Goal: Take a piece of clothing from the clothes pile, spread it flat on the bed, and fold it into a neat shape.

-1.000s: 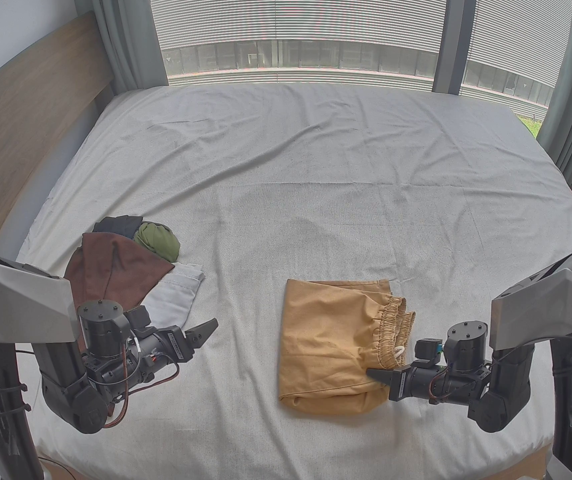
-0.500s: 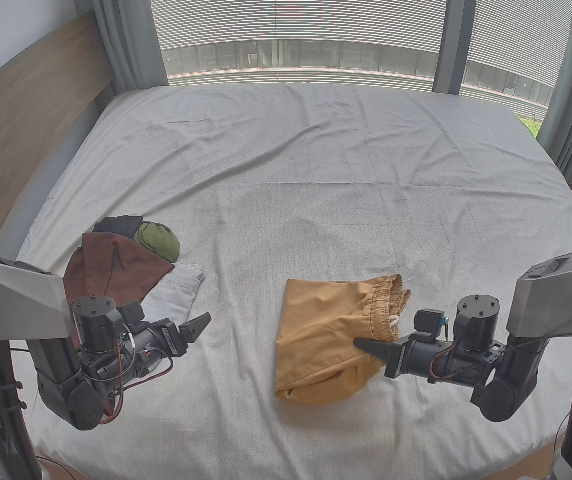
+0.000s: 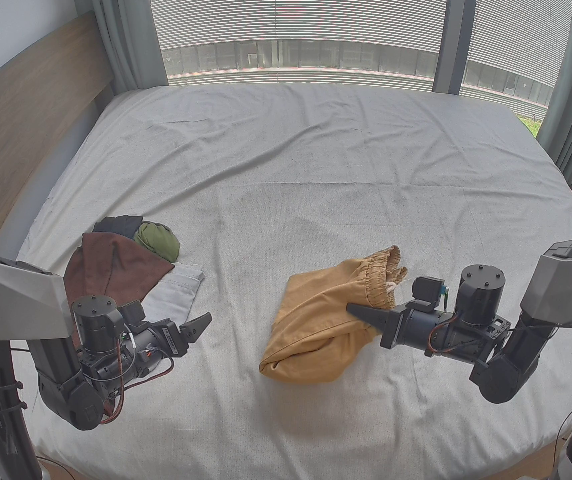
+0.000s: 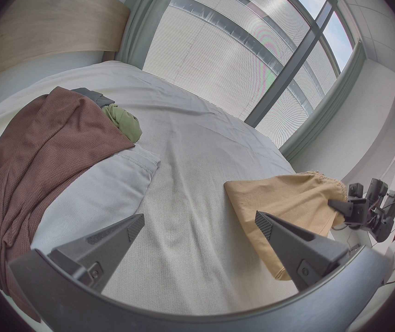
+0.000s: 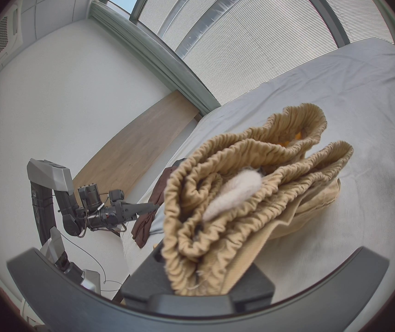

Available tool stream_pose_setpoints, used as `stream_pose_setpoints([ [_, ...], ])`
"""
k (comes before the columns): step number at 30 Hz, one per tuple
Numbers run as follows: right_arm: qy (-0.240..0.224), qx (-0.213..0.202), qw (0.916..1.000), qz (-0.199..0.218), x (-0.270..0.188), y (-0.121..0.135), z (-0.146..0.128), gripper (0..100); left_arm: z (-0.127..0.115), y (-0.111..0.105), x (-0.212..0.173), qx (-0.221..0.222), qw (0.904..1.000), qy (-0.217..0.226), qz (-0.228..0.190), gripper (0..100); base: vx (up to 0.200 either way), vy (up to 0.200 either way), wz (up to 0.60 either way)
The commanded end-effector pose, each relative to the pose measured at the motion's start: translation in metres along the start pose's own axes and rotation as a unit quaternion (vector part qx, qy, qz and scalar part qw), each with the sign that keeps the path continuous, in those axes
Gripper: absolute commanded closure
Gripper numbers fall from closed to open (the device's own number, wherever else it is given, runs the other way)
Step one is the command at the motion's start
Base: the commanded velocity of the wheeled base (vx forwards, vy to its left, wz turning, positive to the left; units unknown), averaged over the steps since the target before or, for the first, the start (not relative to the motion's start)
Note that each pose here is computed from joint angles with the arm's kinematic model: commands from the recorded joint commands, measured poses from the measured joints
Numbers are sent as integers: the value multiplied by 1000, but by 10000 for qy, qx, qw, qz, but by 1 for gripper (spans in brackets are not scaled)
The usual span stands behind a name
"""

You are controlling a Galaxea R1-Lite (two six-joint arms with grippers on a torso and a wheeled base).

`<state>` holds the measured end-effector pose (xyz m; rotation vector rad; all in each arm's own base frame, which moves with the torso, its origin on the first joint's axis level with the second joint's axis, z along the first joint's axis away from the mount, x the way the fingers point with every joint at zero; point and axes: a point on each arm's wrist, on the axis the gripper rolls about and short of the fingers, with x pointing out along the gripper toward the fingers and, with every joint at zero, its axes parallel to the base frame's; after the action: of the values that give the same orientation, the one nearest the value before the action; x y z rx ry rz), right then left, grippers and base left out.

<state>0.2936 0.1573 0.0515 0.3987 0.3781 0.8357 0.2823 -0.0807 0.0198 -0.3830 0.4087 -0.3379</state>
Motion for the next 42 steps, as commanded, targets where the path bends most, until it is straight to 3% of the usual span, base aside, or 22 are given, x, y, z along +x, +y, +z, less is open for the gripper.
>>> stream_pose_setpoints([
  [1, -251, -130, 9995, 138, 3, 7, 18, 100, -1, 0, 0, -10, 10000, 19, -9, 0, 0, 0, 0],
  [33, -639, -213, 9972, 326, 49, 19, 107, 100, -3, -2, -2, 10, 10000, 64, -13, 0, 0, 0, 0],
  [42, -591, -84, 9978, 302, 77, 1, 117, 100, -3, -2, -2, 2, 10000, 64, -13, 0, 0, 0, 0],
])
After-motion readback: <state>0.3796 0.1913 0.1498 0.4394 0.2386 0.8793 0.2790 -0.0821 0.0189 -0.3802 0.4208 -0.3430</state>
